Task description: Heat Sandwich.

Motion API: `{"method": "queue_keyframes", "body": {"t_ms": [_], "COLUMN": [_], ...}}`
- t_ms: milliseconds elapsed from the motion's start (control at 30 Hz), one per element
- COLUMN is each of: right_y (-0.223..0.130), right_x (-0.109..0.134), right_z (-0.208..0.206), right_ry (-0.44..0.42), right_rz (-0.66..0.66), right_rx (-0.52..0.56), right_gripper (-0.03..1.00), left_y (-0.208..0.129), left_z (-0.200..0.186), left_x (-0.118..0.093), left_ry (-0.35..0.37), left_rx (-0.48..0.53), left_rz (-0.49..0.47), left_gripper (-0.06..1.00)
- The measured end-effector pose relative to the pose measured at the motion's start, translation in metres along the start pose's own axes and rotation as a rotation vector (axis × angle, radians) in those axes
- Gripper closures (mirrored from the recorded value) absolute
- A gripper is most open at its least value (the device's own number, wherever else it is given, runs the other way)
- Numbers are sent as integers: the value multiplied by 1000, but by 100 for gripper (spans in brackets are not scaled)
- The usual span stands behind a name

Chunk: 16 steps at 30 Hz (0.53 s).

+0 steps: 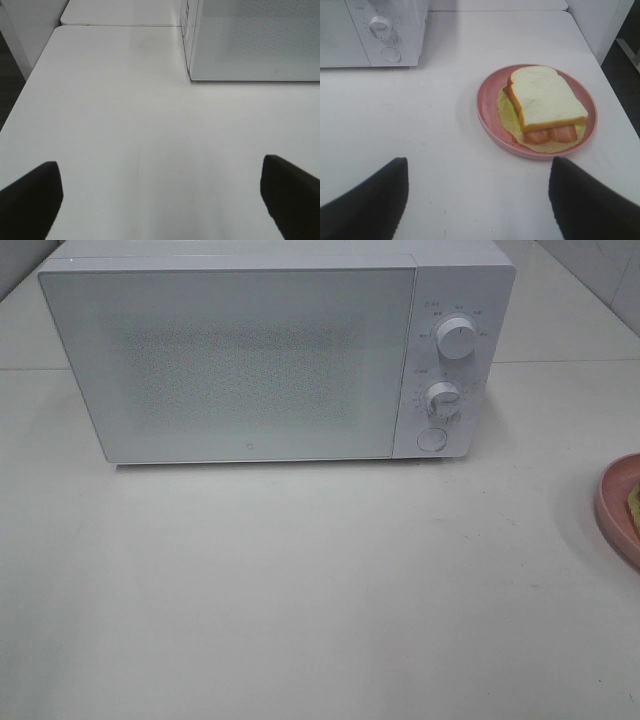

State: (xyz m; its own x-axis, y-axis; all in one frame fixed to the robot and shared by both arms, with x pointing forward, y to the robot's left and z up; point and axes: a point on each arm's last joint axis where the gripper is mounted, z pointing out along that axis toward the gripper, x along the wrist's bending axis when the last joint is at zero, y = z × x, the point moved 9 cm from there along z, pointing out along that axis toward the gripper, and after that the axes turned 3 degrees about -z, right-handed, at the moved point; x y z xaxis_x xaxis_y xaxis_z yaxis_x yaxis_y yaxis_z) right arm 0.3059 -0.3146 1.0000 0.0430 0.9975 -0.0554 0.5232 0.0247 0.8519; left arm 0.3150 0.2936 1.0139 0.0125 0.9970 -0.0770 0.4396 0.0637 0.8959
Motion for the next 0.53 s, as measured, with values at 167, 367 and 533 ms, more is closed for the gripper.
{"method": "queue_keyframes", "body": {"t_ms": [167,367,533], "right_y": [0,0,0], "right_x": [0,0,0], "right_z": [0,0,0], "right_ry": [0,0,0], "right_rz": [0,0,0], "right_rx": [0,0,0], "right_gripper": [21,21,21], "left_y": [0,0,0], "left_z": [0,0,0], "left_x": [0,0,0], "left_ry": [0,0,0], "left_rx": [0,0,0], "left_rz": [0,0,0], "left_gripper": [-5,-5,-5]}}
